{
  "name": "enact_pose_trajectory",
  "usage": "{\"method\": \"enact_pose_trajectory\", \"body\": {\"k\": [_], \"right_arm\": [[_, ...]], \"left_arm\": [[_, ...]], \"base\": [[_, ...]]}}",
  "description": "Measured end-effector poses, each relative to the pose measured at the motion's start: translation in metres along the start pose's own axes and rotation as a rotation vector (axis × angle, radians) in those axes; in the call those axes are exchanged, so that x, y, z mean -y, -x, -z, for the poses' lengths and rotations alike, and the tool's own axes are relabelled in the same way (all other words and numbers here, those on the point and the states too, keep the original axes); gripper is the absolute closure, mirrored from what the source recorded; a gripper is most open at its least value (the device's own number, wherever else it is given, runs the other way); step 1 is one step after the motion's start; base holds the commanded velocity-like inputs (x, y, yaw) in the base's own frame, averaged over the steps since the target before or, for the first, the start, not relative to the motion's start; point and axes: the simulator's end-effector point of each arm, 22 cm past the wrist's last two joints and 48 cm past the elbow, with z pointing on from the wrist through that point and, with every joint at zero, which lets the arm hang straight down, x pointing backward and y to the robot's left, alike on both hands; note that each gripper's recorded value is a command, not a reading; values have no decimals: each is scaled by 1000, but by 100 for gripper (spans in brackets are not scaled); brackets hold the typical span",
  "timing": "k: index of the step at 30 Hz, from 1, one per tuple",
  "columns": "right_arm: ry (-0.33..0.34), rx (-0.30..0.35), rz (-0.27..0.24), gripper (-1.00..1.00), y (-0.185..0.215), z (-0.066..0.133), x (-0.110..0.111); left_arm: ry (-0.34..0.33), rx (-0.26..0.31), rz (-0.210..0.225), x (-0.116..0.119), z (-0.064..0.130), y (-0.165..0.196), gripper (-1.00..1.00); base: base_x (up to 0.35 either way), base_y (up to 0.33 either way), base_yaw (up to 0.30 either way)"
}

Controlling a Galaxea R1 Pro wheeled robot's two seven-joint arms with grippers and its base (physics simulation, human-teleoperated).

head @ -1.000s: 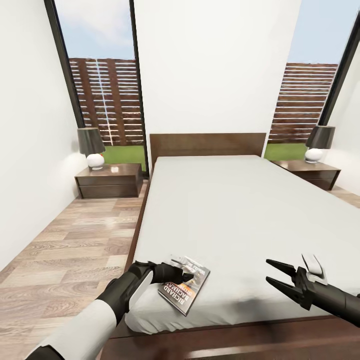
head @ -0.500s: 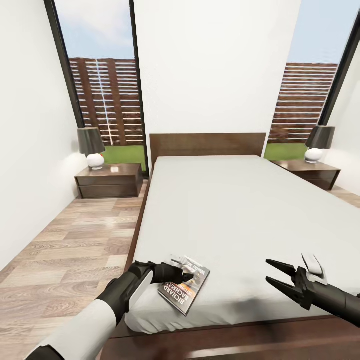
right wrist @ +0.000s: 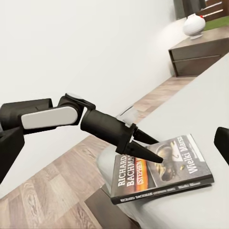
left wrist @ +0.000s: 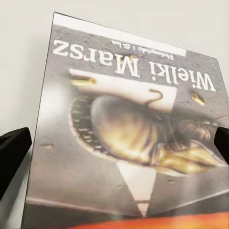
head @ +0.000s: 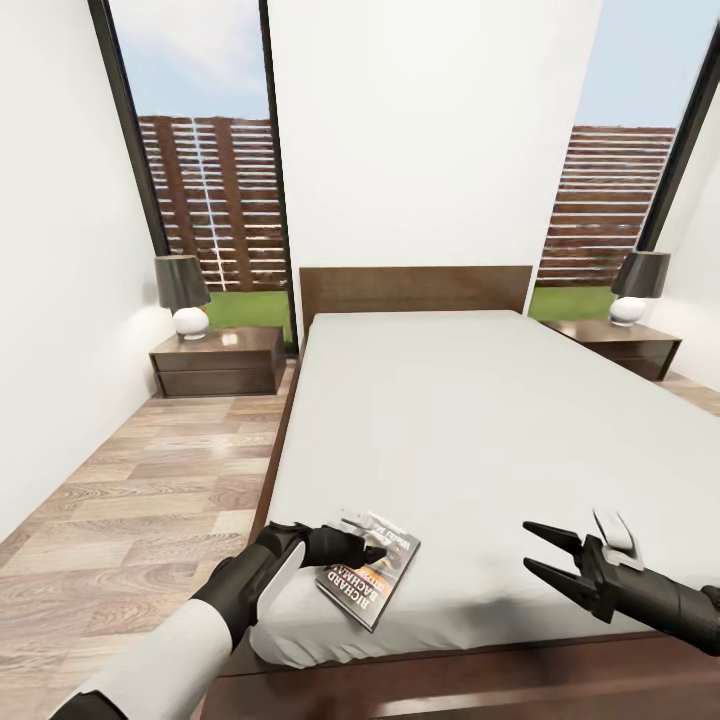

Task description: In the bedroom, move the book from the bed onto either nightstand, and place the two sandals side by side next to the bed.

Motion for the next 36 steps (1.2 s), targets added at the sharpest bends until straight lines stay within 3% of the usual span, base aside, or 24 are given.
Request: {"method": "enact_pose_trajectory", "body": {"k": [14, 22, 26, 29, 34, 35, 36], "right_arm": [[-69, -10, -4, -100, -4, -5, 16], [-60, -29, -15, -100, -11, -13, 14], [-60, -31, -20, -100, -13, -13, 15], [-60, -33, -23, -100, -14, -14, 15], [-62, -35, -34, -100, -18, -13, 18], [-62, -35, -34, -100, -18, -13, 18], [-62, -35, -31, -100, -19, -14, 19]], "left_arm": [[12, -9, 4, -6, 2, -2, -100], [38, 46, -49, 1, 18, 40, -100], [81, 64, -82, -1, 42, 70, -100], [148, 91, -121, -12, 67, 99, -100], [306, 99, -179, -54, 120, 152, -100], [305, 99, -178, -54, 120, 153, -100], [373, 86, -194, -76, 144, 168, -100]], "base": [[0, 0, 0], [0, 0, 0], [0, 0, 0], [0, 0, 0], [0, 0, 0], [0, 0, 0], [0, 0, 0]]}}
